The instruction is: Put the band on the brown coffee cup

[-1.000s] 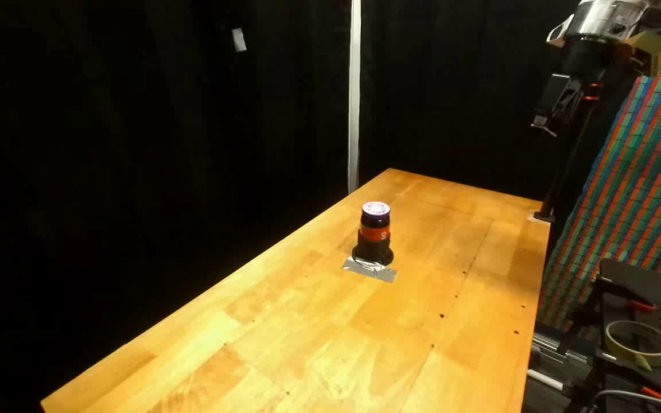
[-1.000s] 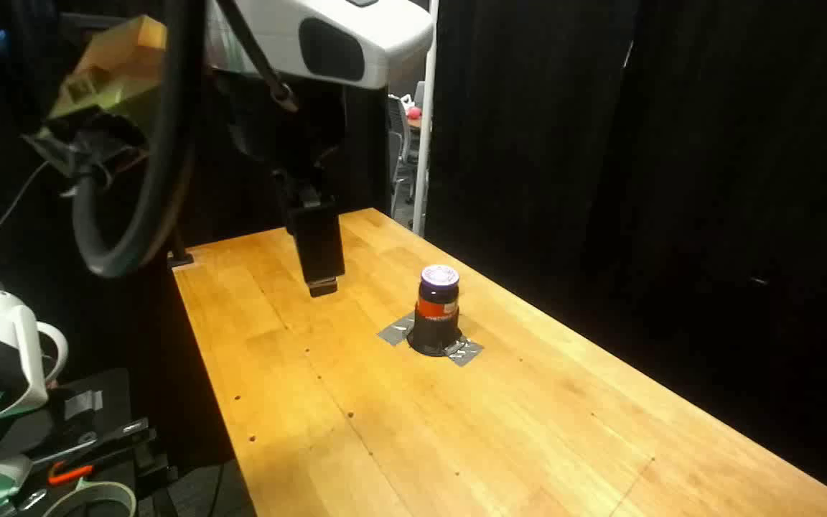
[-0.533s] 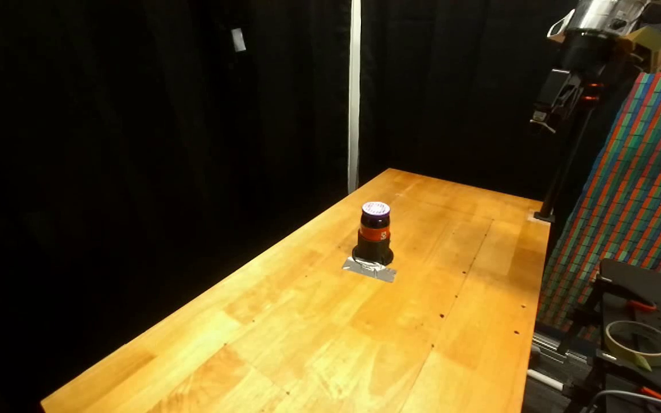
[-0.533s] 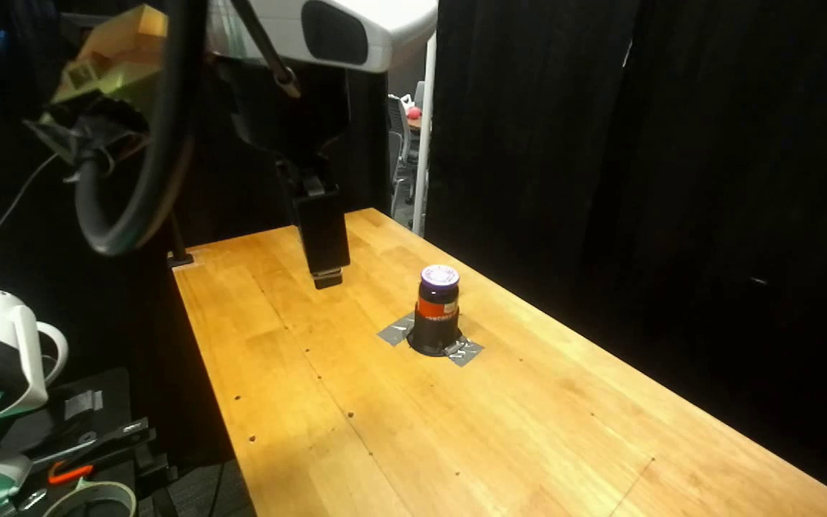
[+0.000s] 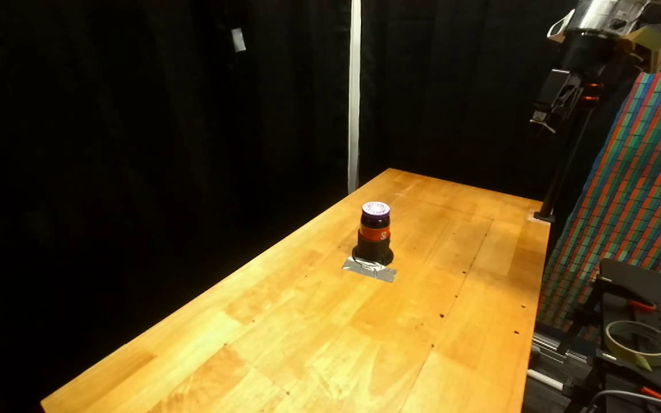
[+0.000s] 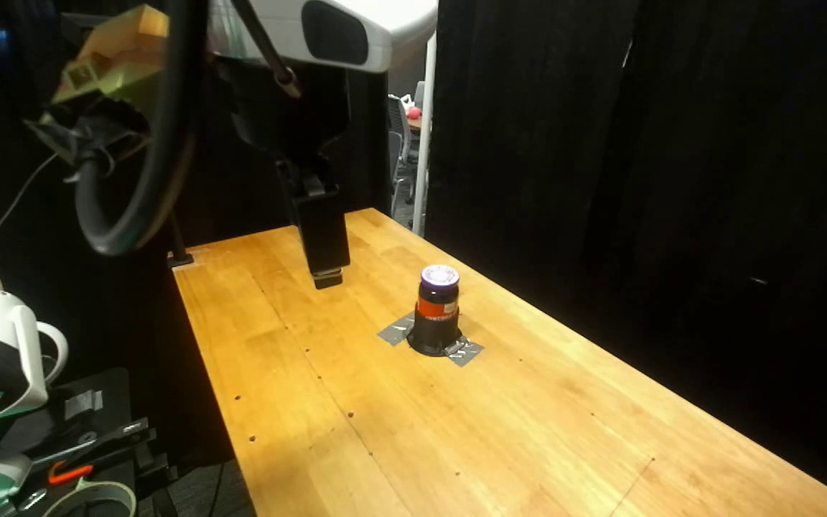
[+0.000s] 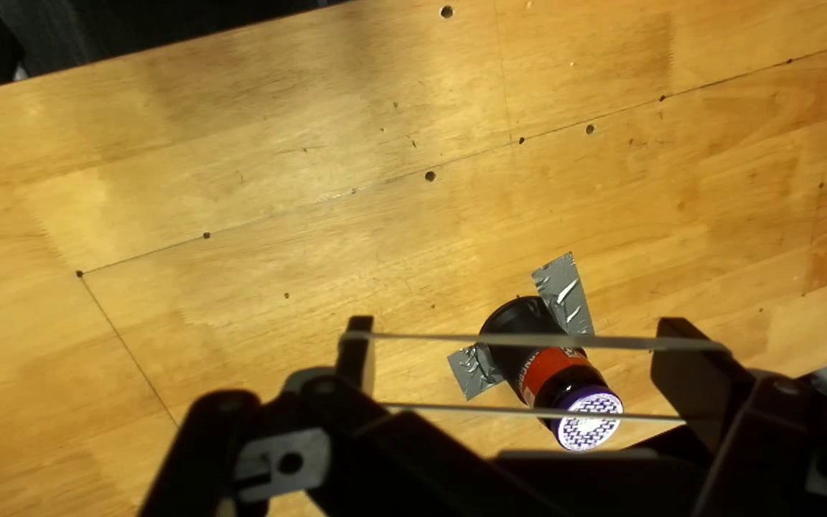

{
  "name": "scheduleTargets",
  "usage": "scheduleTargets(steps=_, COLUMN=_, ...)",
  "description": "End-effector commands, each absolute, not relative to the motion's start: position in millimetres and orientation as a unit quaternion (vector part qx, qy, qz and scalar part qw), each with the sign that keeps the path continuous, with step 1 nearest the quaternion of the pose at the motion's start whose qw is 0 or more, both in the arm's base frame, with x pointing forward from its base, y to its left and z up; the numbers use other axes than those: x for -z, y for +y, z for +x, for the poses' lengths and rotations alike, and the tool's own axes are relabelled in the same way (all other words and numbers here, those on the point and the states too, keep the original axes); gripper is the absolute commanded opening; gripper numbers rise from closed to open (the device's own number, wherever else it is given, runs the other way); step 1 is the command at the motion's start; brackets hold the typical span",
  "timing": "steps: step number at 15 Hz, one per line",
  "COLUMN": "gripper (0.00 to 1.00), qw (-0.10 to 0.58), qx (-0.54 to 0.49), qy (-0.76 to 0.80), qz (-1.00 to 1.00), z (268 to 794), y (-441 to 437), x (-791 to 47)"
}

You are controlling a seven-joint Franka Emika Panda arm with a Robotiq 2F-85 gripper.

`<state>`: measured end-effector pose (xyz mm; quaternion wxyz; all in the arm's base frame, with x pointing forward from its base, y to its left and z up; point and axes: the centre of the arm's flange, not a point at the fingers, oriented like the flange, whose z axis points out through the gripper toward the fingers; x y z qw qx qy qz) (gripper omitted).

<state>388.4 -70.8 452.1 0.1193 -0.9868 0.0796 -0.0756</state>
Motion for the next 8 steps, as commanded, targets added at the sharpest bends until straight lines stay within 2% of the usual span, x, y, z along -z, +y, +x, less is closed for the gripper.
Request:
scheduleTargets(steps=1, gripper=1.0, qw=0.119, qx=0.076, qy=0.08, qz=-0.987, z=388, y=-71, x=-452)
scheduleTargets(steps=5, gripper=1.0, qw=0.119, qx=0.076, qy=0.08, qz=-0.987, z=388, y=-71, x=-452)
scheduleTargets(steps=8, gripper=1.0, qw=0.088, qx=0.061, qy=0.08, qz=-0.991, z=415, y=-50, x=-458)
